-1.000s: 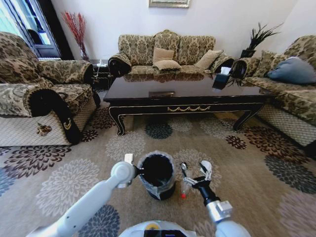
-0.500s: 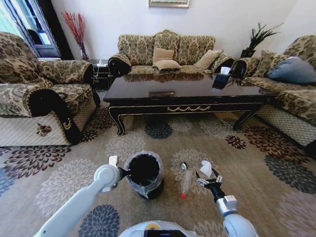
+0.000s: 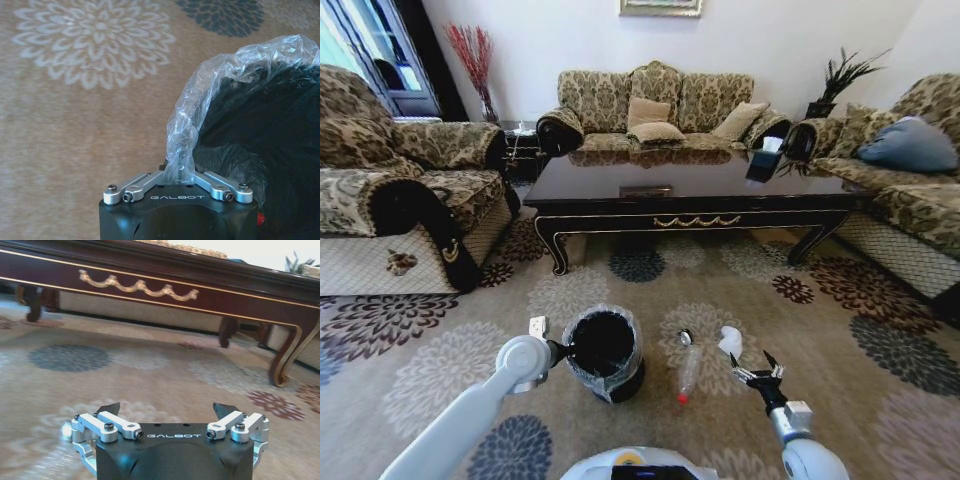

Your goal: Move to the front of the table and pick up the trash from the floor, then place it into the trash bin.

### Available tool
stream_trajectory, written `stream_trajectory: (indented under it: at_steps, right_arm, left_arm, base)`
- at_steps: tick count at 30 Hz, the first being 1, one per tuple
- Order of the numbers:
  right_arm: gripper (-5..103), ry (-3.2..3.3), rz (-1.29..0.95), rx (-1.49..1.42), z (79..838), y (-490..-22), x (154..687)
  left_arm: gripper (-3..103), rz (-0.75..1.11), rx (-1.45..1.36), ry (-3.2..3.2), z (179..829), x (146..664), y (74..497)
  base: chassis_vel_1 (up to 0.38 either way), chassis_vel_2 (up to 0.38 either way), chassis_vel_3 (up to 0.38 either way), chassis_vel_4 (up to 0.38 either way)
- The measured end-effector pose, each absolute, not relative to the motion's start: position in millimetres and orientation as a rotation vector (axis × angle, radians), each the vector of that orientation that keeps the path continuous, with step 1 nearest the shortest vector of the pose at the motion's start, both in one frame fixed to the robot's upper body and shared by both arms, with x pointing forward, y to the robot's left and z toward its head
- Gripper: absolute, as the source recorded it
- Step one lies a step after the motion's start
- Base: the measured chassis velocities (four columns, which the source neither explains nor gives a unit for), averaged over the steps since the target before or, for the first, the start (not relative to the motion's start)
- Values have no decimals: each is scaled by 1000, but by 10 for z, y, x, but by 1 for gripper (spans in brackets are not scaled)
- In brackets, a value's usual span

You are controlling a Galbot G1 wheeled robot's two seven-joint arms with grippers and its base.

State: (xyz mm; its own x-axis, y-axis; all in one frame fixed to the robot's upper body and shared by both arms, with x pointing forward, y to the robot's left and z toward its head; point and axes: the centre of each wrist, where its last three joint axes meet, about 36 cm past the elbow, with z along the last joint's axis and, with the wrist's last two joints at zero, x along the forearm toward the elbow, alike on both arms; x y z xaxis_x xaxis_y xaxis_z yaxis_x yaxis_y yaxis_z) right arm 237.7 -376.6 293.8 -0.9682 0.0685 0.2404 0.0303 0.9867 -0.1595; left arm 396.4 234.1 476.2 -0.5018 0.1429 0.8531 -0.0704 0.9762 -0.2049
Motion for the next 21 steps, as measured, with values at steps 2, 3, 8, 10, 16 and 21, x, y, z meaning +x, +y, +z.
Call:
stream_trajectory:
  at_steps: [2, 3, 8, 10, 16, 21]
  right_arm:
    - [100, -2883, 225, -92, 2903, -3794, 2350]
    - [100, -2882, 228, -112, 2854, -3841, 2329]
    - [100, -2875, 233, -105, 2741, -3904, 2366]
    - [100, -2873, 233, -93, 2715, -3903, 2391]
    - [100, -2850, 256, -56, 2554, -3925, 2551]
    - [100, -2821, 271, -11, 2428, -3935, 2849]
  left_arm:
    - [0, 260, -49, -2081, 4761, 3965, 2359]
    - [0, 263, -39, -2082, 4762, 3962, 2402]
    - [0, 271, -6, -2087, 4776, 3947, 2506]
    - [0, 273, 3, -2090, 4785, 3945, 2535]
    - [0, 270, 44, -2100, 4811, 3988, 2685]
    - [0, 288, 71, -2097, 4792, 3934, 2837]
  base:
    - [-249, -242, 237, 223]
    - [-221, -225, 217, 189]
    - [-149, -148, 103, 134]
    - [0, 0, 0, 0]
    - [40, 62, -15, -37]
    - [8, 16, 2, -5]
